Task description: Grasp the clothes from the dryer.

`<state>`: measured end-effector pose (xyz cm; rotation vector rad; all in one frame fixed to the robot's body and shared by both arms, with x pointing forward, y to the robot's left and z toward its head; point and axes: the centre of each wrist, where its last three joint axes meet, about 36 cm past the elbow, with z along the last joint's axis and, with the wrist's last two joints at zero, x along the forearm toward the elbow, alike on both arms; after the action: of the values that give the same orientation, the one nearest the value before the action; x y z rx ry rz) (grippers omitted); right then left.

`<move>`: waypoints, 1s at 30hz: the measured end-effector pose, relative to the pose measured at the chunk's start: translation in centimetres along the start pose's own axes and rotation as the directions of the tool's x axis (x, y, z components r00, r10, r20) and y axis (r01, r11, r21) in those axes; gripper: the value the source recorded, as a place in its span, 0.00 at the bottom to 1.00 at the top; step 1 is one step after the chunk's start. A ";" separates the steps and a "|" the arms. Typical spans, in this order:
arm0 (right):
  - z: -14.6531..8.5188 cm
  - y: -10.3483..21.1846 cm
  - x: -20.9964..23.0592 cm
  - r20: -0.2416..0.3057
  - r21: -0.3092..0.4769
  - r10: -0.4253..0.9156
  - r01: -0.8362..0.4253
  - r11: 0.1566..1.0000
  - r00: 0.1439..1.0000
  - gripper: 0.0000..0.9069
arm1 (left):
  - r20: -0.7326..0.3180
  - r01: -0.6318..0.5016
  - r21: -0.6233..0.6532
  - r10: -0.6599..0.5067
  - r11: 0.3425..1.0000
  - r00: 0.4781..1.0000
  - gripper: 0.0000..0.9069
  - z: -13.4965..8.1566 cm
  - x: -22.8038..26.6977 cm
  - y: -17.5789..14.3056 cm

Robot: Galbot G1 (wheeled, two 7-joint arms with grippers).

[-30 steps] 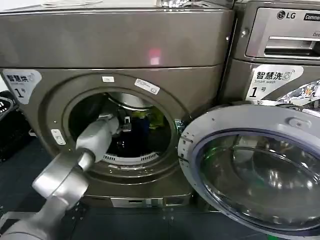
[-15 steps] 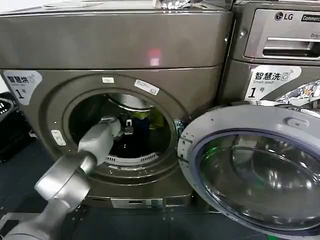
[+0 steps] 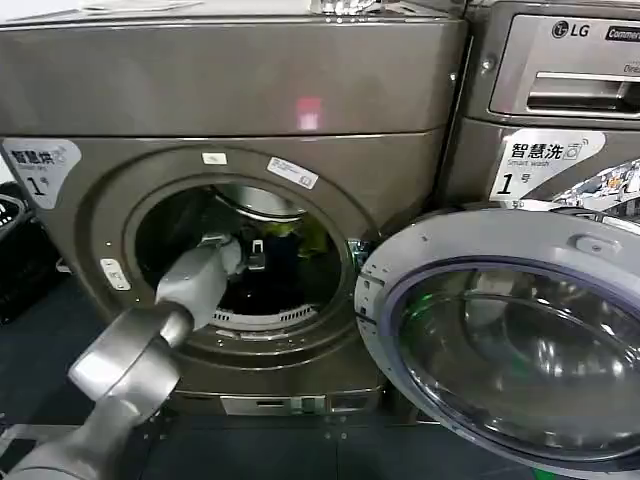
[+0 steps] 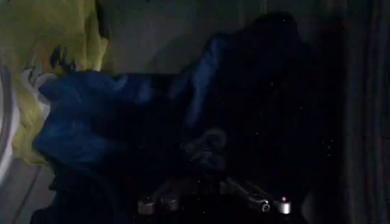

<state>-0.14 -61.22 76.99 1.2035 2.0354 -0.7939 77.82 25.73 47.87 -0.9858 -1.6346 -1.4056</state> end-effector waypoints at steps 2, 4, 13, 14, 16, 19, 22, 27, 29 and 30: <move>0.0 0.1 0.0 0.000 -0.001 -0.002 0.002 1.000 1.000 1.00 | 0.025 0.017 0.023 -0.017 1.000 1.000 0.00 -0.1 0.0 -0.1; 0.1 0.1 0.0 0.001 -0.002 -0.001 0.001 1.000 1.000 1.00 | 0.055 0.042 0.051 -0.045 0.998 0.997 0.00 -0.2 0.0 -0.1; 0.1 0.5 -0.3 0.007 -0.005 -0.007 0.007 1.000 1.000 1.00 | 0.202 0.180 0.237 -0.230 0.955 0.952 0.00 -0.5 -0.4 -1.6; 0.1 0.5 -0.4 0.009 -0.003 -0.007 0.007 1.000 1.000 1.00 | 0.215 0.196 0.261 -0.255 0.945 0.943 0.00 -0.5 -0.5 -1.9; 0.0 0.3 -0.7 0.013 0.004 -0.005 0.005 1.000 1.000 1.00 | 0.241 0.226 0.314 -0.307 0.922 0.921 0.00 -0.6 -0.7 -2.5; 0.0 0.3 -0.9 0.018 0.004 -0.006 0.006 1.000 1.000 1.00 | 0.286 0.265 0.393 -0.391 0.881 0.875 0.00 -1.0 -0.9 -3.4; 0.1 0.4 -1.0 0.018 0.000 -0.009 0.009 1.000 1.000 1.00 | 0.326 0.303 0.478 -0.487 0.824 0.810 0.00 -1.8 -0.8 -4.3; 0.1 0.3 -1.5 0.026 0.004 -0.008 0.008 1.000 1.000 1.00 | 0.353 0.357 0.607 -0.643 0.710 0.680 0.00 -2.7 -0.2 -5.5; 0.1 0.3 -1.6 0.029 0.003 -0.010 0.009 1.000 1.000 1.00 | 0.352 0.368 0.662 -0.704 0.653 0.617 0.00 -3.3 0.1 -6.0; 0.1 0.4 -1.7 0.030 0.002 -0.011 0.010 1.000 1.000 1.00 | 0.348 0.371 0.689 -0.733 0.623 0.585 0.00 -3.7 0.4 -6.2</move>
<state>0.90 -62.02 78.12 1.1762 2.0191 -0.8140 72.23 21.48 46.03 -0.5577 -2.8747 -0.8603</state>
